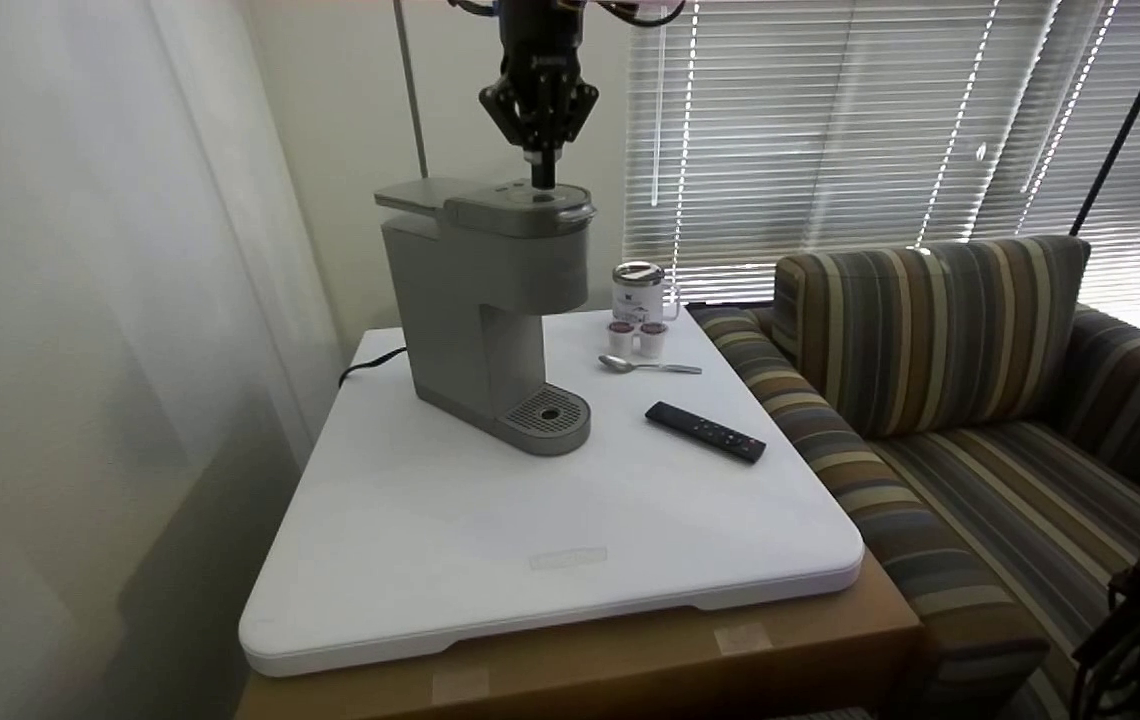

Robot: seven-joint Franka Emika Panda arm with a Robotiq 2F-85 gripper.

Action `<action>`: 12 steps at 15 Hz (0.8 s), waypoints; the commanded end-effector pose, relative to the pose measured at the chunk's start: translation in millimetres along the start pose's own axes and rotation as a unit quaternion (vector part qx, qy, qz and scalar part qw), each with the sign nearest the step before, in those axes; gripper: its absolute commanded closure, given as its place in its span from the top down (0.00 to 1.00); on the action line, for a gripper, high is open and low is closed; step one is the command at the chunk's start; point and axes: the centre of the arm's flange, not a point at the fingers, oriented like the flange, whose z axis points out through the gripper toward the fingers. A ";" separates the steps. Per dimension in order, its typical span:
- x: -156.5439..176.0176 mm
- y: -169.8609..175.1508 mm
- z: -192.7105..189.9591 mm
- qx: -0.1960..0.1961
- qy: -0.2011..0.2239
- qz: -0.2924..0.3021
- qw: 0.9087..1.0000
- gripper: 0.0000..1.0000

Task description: Press down on the coffeemaker

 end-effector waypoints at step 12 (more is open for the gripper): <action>-30.9 25.2 -86.0 -0.023 0.065 -0.008 0.998 0.00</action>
